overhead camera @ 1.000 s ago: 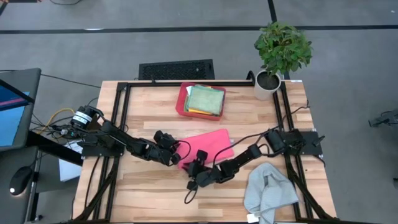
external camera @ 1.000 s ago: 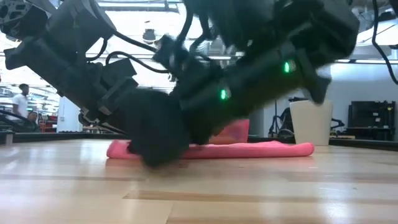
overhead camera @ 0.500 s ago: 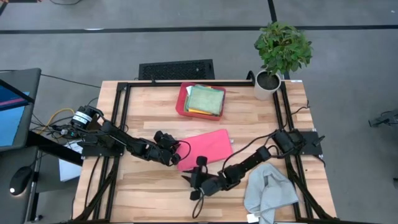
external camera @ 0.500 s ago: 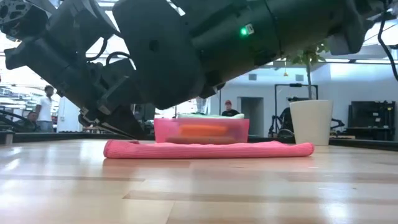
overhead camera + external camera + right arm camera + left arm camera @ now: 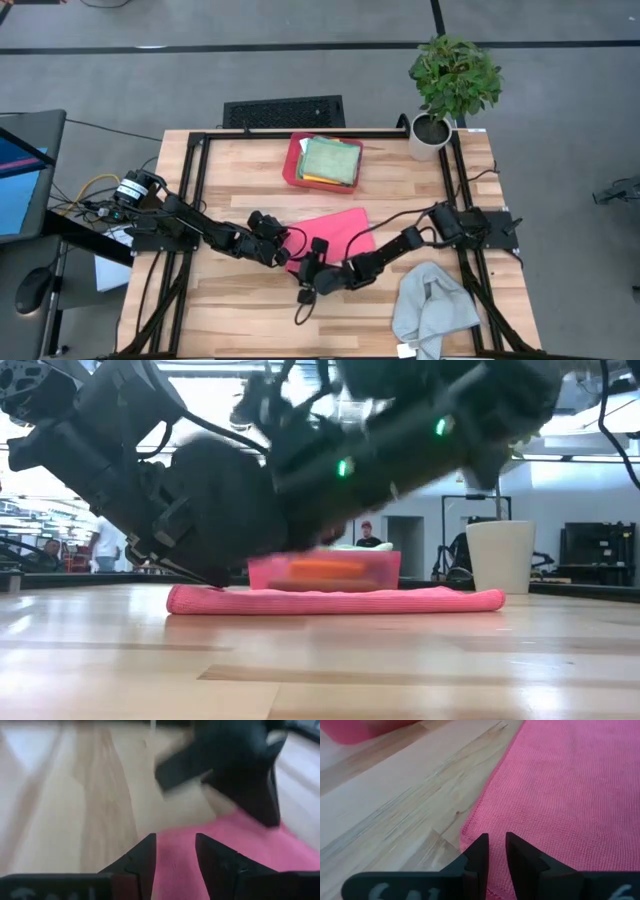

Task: Fold microfiber towels
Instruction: Fold the pink microfiber cloth

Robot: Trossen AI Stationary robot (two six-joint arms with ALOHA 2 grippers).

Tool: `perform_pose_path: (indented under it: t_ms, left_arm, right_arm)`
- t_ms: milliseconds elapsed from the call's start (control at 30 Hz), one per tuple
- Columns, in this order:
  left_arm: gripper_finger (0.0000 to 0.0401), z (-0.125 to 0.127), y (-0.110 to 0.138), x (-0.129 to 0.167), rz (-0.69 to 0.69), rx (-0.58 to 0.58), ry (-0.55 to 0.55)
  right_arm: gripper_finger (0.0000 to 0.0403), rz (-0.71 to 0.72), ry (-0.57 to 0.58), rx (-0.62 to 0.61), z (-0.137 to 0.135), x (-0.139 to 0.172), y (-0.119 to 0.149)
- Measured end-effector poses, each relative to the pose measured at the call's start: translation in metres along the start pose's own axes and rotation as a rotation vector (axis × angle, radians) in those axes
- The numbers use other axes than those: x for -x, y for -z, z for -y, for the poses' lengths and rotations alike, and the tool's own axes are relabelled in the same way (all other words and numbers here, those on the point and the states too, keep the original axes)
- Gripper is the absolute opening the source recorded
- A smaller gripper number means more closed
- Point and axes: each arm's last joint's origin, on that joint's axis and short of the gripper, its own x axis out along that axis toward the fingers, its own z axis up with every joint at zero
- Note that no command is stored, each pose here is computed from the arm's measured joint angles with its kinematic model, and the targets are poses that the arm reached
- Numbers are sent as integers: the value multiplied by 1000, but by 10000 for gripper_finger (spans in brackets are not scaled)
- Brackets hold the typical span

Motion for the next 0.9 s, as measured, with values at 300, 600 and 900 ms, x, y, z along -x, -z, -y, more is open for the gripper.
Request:
perform_pose_path:
  t_ms: [300,600,900]
  left_arm:
    - [57,0,0,0,-1,-2,-1]
    - [57,0,0,0,-1,0,0]
    - [57,0,0,0,-4,4,2]
  right_arm:
    - [147,-50,29,-10,2,-11,24]
    - [135,-50,14,46,-4,-1,16]
    - [169,21,-61,134,-18,13,-13]
